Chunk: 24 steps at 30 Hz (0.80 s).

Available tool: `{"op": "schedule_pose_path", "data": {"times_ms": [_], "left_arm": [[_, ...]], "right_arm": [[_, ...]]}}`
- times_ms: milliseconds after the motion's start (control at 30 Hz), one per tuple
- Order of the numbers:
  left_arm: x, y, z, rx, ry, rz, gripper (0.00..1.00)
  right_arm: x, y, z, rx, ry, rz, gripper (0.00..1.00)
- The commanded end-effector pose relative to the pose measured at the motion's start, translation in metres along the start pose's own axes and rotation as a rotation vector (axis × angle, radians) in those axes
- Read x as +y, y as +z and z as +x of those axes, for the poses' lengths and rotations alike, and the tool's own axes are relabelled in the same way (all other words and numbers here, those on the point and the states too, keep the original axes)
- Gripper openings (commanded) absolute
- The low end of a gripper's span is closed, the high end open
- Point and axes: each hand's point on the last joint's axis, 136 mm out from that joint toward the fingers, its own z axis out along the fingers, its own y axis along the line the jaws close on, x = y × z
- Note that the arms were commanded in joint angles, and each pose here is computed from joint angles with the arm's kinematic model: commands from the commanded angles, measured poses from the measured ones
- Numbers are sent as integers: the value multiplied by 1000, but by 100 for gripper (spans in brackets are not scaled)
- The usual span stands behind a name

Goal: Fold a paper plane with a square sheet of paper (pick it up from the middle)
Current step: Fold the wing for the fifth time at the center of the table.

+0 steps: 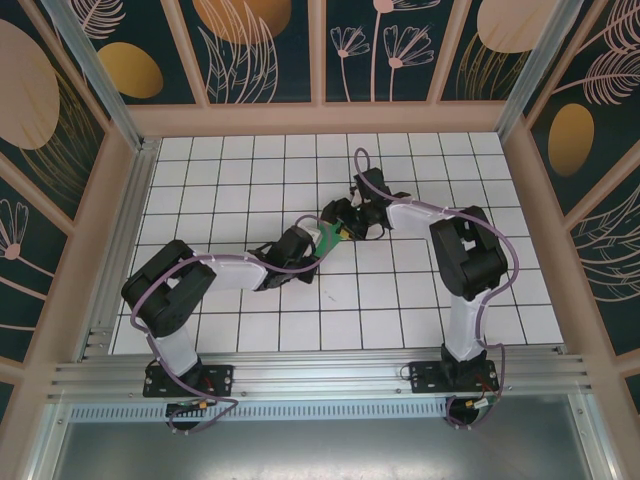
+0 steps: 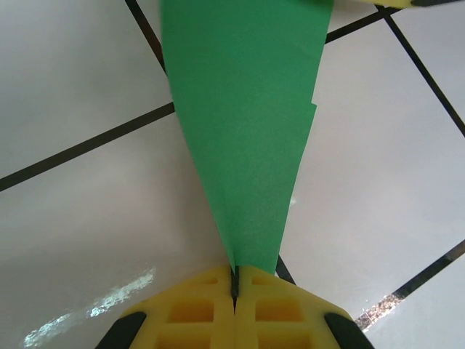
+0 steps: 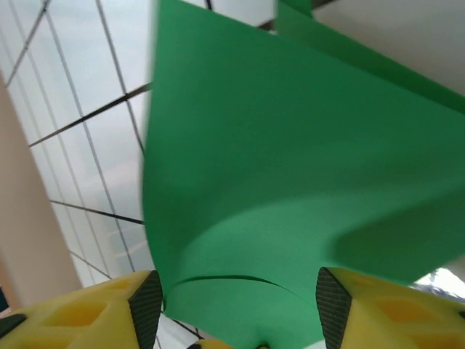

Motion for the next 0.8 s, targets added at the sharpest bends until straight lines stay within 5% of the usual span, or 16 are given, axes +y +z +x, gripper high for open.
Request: {"op": "schedule_pose_path", "data": {"times_ms": [0,433,767], "left_arm": [[21,2,25,91,44,-108,0],[19,4,28,104,93,-128,0],[20,5,28,102,104,-139,0]], "right_arm": [[2,-2,6,-8,86,62,64],[39,-2,5,7,54,-13,71],[24,26,32,103,83,98,55]]}}
